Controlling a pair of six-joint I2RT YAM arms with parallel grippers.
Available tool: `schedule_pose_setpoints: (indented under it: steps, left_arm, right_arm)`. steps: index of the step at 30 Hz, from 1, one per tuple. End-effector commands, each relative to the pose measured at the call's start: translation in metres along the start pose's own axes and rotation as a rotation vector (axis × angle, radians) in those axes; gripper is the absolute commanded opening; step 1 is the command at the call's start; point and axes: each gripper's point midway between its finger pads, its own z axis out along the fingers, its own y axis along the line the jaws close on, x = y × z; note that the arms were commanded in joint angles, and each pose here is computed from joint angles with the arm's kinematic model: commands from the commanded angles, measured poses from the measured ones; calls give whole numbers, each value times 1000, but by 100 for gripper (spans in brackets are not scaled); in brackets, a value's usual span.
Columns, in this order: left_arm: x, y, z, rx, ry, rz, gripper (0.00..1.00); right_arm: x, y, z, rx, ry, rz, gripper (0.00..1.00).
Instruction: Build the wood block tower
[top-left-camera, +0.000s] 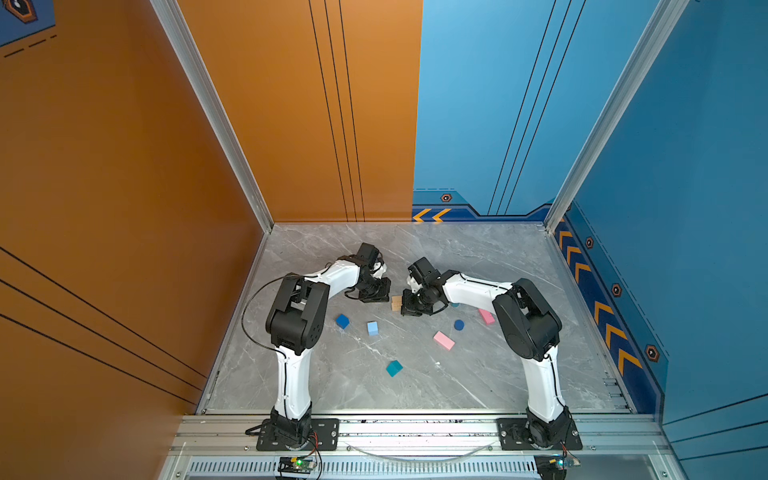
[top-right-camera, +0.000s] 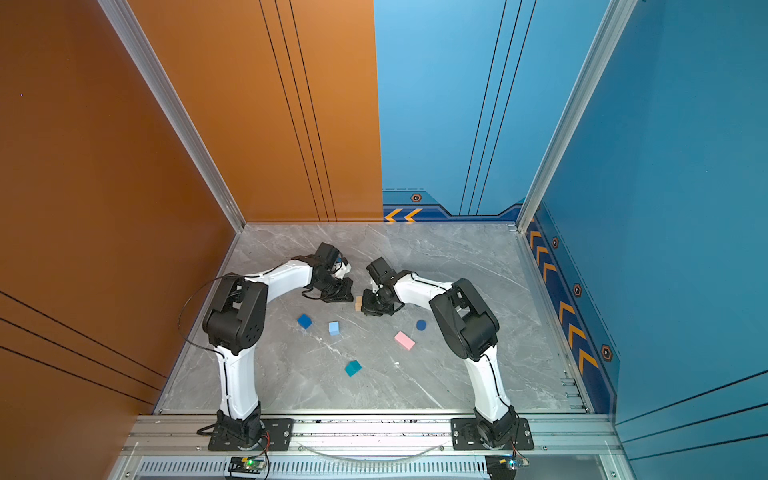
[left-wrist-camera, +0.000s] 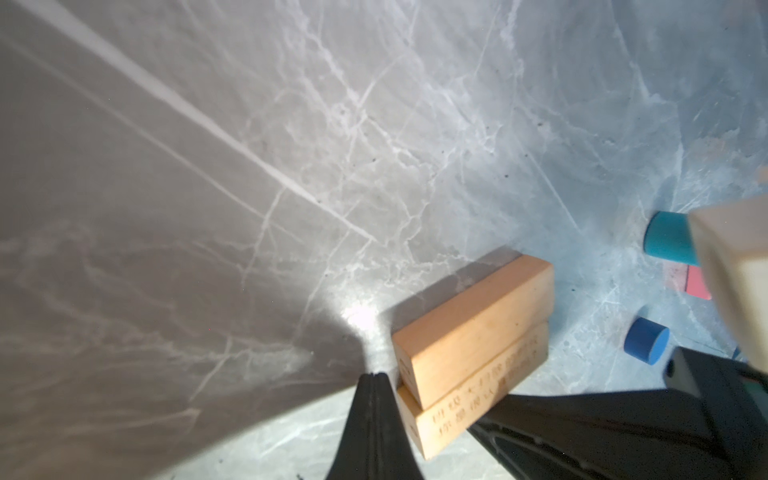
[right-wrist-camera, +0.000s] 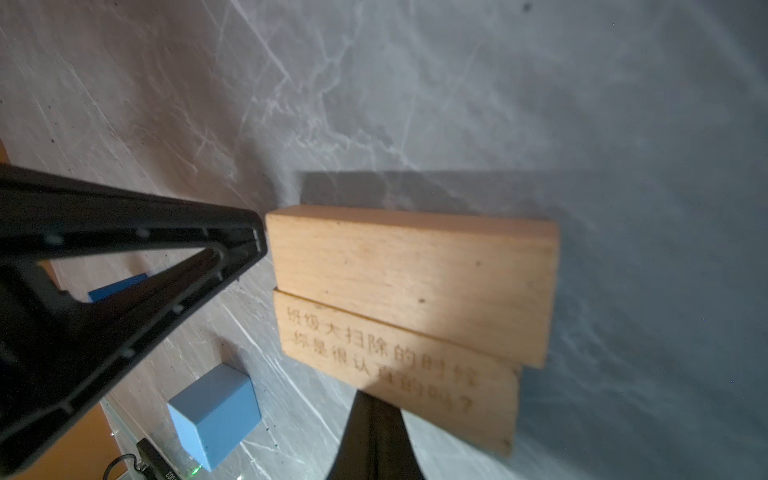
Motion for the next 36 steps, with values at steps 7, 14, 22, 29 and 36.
schedule_pose_setpoints:
  steps: [7,14,22,29,36]
  left_arm:
    - [11,2,-14,-38,-2,4,0]
    - [11,2,-14,-39,-2,0,0]
    - [11,1,-15,-39,-2,3,0]
    - [9,1,-16,-39,-8,3,0]
    - [7,2,-21,-41,-18,3,0]
  right_arm:
    - [4,-31,19,87,13,64,0]
    - [2,-28,21,63,-9,93,0]
    - [7,-24,9,55,-8,82,0]
    - [17,-2,-23,16,-6,23,13]
    - [19,-2,-65,19,-53,-7,16]
